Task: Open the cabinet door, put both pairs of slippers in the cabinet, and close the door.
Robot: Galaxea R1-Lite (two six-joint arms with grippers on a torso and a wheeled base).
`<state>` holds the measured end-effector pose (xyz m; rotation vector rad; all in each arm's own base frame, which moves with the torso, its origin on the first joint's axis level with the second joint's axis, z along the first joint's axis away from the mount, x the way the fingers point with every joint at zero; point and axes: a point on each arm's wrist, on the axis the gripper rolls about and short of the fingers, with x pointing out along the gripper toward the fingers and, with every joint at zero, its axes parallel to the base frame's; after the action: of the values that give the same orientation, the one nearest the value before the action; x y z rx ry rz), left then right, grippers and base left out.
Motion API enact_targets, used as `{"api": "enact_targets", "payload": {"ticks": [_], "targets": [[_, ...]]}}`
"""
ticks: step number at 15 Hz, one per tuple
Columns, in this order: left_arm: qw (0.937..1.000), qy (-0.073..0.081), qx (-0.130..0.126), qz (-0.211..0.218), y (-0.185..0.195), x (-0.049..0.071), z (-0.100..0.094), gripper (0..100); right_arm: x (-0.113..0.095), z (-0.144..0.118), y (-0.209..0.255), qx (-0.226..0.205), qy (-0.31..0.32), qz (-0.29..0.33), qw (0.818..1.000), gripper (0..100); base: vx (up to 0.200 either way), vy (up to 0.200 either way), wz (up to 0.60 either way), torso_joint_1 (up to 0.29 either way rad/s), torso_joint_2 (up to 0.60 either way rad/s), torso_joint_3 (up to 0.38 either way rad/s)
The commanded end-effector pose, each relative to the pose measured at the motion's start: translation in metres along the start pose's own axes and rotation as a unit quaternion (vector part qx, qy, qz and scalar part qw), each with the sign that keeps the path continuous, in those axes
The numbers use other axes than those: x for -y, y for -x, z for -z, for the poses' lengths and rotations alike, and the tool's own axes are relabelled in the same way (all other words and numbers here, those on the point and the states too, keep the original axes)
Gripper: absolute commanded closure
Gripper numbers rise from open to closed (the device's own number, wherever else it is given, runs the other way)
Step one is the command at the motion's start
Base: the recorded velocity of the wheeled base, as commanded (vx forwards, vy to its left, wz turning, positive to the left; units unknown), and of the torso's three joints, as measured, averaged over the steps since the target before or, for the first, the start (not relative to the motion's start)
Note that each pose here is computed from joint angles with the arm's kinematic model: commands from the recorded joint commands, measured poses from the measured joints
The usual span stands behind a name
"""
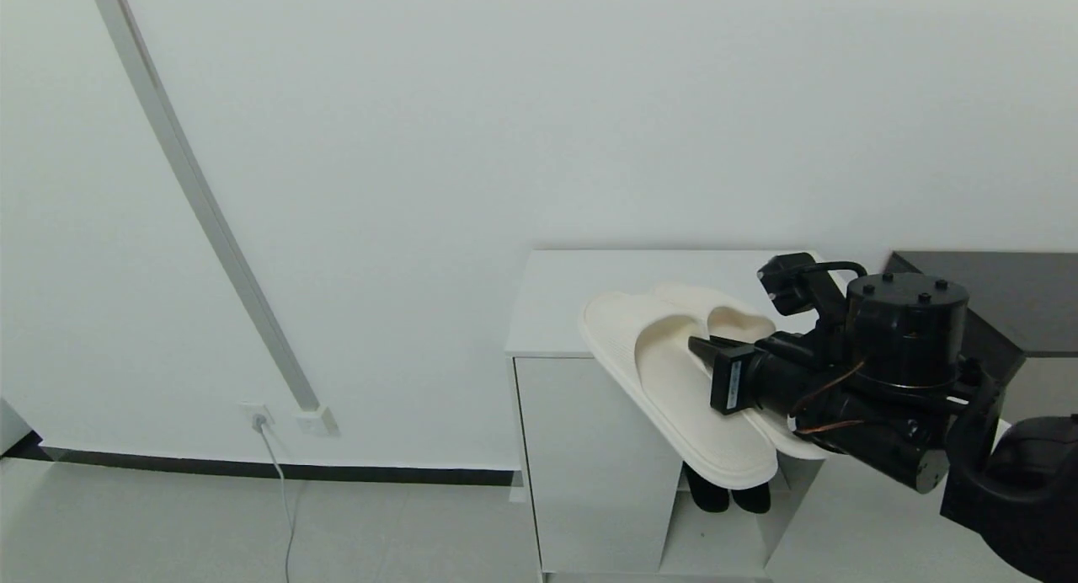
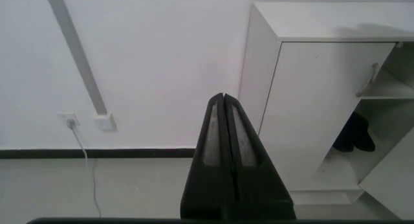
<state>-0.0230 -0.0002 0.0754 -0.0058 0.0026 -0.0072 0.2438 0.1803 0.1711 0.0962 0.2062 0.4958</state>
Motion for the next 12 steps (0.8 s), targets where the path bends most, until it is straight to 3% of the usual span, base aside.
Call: {"api": "enact_targets", "payload": {"ticks": [1,12], "targets": [[1.0,0.0,-0.001,-0.001,-0.0001,0.0,0.0001,100,0.0,0.0021,-0.001,-0.004,0.002,0.0,1.0,100,0.0,0.0,0.0,0.0,0.0,0.0],[1.0,0.0,-0.001,-0.001,-0.0001,0.0,0.0001,100,-0.0039,0.0073,-0.0013,-0.012,0.011,-0.006,1.0,100,0.0,0.0,0.0,0.0,0.0,0.0]]}}
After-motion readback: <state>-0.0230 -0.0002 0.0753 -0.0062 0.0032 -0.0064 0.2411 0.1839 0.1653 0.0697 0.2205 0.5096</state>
